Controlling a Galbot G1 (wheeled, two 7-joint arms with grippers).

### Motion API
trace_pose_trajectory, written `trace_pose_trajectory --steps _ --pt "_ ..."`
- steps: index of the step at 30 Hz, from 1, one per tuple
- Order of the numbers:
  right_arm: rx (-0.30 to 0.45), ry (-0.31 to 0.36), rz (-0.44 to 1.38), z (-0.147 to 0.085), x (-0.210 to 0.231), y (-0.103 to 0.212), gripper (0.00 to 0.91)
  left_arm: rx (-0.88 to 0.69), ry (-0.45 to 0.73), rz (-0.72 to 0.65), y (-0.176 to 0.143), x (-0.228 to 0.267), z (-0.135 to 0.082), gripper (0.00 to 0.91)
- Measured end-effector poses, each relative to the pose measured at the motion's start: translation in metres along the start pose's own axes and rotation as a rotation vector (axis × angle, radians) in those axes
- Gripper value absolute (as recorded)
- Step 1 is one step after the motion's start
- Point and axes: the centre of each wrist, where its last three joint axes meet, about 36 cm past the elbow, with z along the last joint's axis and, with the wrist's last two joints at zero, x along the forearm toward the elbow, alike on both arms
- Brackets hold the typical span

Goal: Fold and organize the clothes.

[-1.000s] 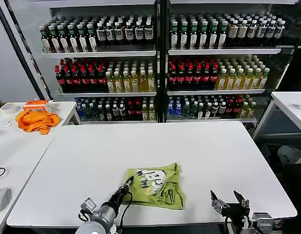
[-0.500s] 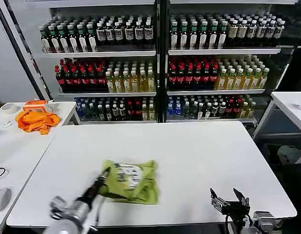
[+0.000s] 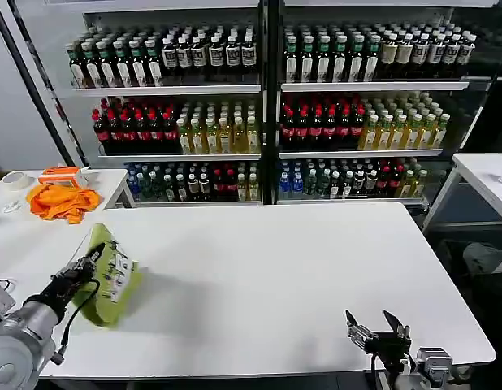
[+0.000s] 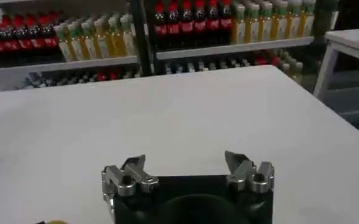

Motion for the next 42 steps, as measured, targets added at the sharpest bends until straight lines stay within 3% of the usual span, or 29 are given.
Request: trace_pose_trajectory --steps 5,13,32,33,34,35,42 --pt "0.003 -0.003 0.011 0.000 -0.001 -0.002 0.907 -0.189 0.039 -0.013 -0.029 -0.009 0.021 0.020" --pt "0.005 0.002 0.030 0.001 -0.003 -0.007 0.907 -0.416 0.101 0.025 -0.087 -0.031 0.086 0.020" --pt "0.009 0.000 0.064 0.001 -0.011 -0.021 0.907 -0.474 0.147 0.228 -0.239 -0.093 0.181 0.020" --pt "0.009 0.000 0.064 0.001 -0.011 -0.021 0.907 -0.471 0.148 0.234 -0.246 -0.097 0.184 0.141" --pt "0.010 -0.001 0.064 0.001 -0.012 -0.022 0.907 -0.465 0.148 0.239 -0.254 -0.101 0.187 0.373" --pt "0.010 -0.002 0.064 0.000 -0.012 -0.022 0.907 -0.461 0.147 0.241 -0.260 -0.105 0.189 0.907" --pt "0.010 -0.008 0.055 -0.001 -0.016 -0.021 0.907 -0.375 0.096 0.293 -0.301 -0.125 0.201 0.907"
